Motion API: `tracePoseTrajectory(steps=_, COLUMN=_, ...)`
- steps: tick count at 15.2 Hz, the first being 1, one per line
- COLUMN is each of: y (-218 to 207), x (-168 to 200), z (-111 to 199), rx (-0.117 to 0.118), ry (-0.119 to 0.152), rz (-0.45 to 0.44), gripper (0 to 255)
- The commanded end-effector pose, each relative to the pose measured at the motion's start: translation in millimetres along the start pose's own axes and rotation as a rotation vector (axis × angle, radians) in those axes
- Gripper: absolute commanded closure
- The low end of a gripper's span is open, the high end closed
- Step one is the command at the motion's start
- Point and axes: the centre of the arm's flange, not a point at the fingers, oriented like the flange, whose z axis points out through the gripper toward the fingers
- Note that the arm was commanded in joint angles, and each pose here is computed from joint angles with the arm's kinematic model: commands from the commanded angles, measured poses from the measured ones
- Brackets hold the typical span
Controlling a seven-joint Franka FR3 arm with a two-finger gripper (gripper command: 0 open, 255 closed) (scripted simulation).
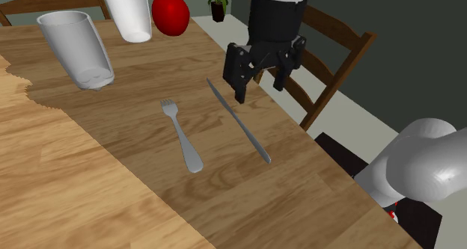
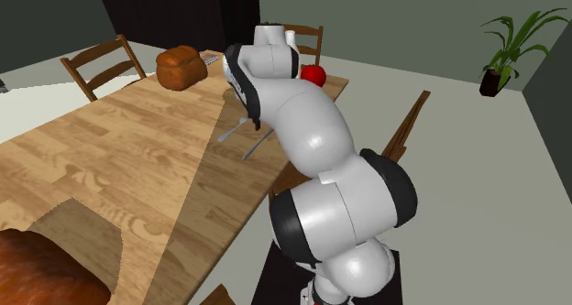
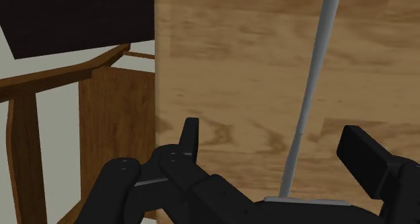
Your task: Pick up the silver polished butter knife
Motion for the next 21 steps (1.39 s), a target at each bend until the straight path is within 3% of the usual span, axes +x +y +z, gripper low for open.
tracePoseTrajectory(steps=1, y=-30, x=-4, z=-1, rx=-0.005, ry=0.006, rz=0.022, gripper=0)
tracePoseTrajectory(steps=12, y=-43, x=-2, z=37, rx=-0.008, ry=0.010, rz=0.032, gripper=0)
tracePoseTrajectory(steps=13, y=-43, x=-2, z=37, rx=-0.008, ry=0.010, rz=0.032, gripper=255)
tracePoseTrajectory(steps=21, y=-43, x=-2, z=37, rx=-0.008, ry=0.010, rz=0.032, gripper=255)
